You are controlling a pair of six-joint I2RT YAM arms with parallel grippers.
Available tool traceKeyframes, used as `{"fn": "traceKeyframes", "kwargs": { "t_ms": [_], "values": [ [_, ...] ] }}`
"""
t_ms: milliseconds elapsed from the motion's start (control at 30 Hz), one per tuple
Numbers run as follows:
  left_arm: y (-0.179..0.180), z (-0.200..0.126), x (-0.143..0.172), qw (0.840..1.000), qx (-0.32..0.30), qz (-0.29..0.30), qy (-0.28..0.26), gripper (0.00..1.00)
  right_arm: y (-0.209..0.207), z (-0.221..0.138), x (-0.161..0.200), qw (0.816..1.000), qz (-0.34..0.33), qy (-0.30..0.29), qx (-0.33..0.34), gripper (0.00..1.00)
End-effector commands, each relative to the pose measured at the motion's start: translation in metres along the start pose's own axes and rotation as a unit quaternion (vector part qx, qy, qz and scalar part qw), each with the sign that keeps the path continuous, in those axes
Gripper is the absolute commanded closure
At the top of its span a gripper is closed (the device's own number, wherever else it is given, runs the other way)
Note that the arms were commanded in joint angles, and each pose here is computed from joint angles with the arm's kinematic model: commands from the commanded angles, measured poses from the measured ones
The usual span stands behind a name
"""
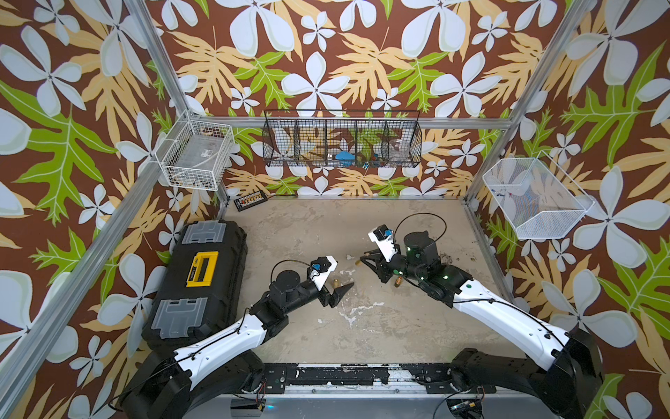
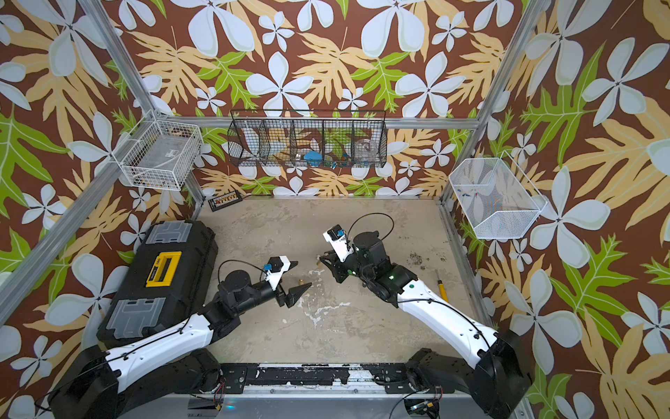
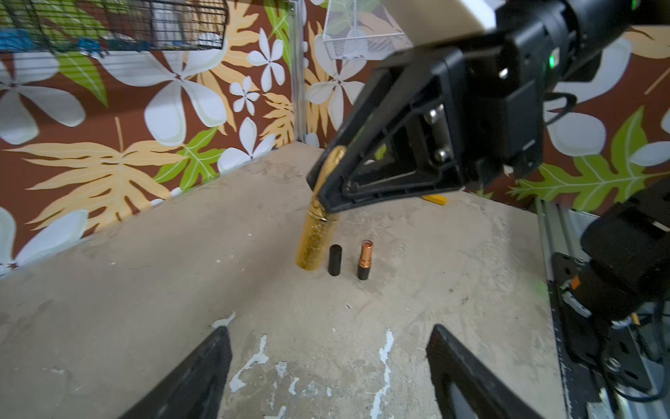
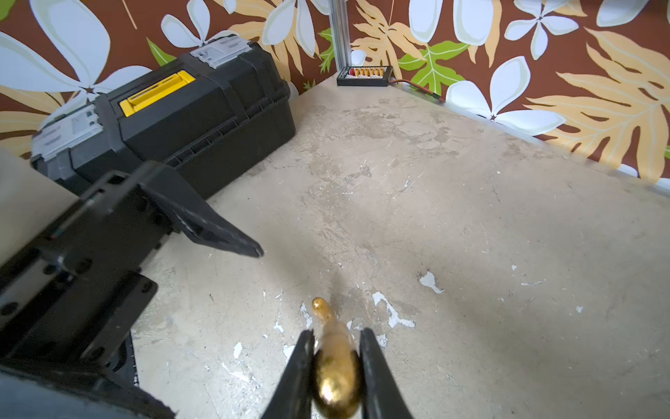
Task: Open the lipstick cap
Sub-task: Pick up the lipstick at the center of the board, then open the cover of the lipstick.
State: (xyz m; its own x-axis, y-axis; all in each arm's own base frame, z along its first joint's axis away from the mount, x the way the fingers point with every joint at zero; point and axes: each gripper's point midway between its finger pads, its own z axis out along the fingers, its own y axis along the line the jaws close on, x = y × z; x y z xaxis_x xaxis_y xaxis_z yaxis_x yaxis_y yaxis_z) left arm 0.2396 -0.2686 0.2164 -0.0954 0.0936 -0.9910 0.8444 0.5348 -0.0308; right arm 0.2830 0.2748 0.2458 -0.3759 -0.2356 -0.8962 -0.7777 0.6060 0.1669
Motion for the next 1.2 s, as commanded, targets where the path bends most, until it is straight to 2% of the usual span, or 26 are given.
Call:
{"fn": "traceKeyframes", "kwargs": {
  "t_ms": [0,167,533,833,1167],
  "values": [
    [-0.015,0.004,-0.008,0.999,0.047,0.018,-0.011,0.16,0.013,-0.006,-0.003,0.999,-0.005,-0.003,-0.032,0.8],
    [-0.014,0.007,-0.008,0.998,0.05,0.026,-0.009,0.19,0.031,-0.01,0.002,0.997,-0.013,0.003,-0.077,0.8],
    [-0.019,0.016,0.0,0.997,0.072,0.022,0.013,0.36,0.061,-0.012,0.009,0.988,-0.028,0.024,-0.147,0.8],
    [-0.021,0.015,-0.004,0.996,0.079,0.026,0.007,0.51,0.065,-0.01,0.014,0.987,-0.034,0.039,-0.154,0.8],
    [-0.025,0.012,-0.007,0.996,0.089,0.031,0.002,0.62,0.066,-0.007,0.015,0.986,-0.033,0.042,-0.155,0.79]
  ]
}}
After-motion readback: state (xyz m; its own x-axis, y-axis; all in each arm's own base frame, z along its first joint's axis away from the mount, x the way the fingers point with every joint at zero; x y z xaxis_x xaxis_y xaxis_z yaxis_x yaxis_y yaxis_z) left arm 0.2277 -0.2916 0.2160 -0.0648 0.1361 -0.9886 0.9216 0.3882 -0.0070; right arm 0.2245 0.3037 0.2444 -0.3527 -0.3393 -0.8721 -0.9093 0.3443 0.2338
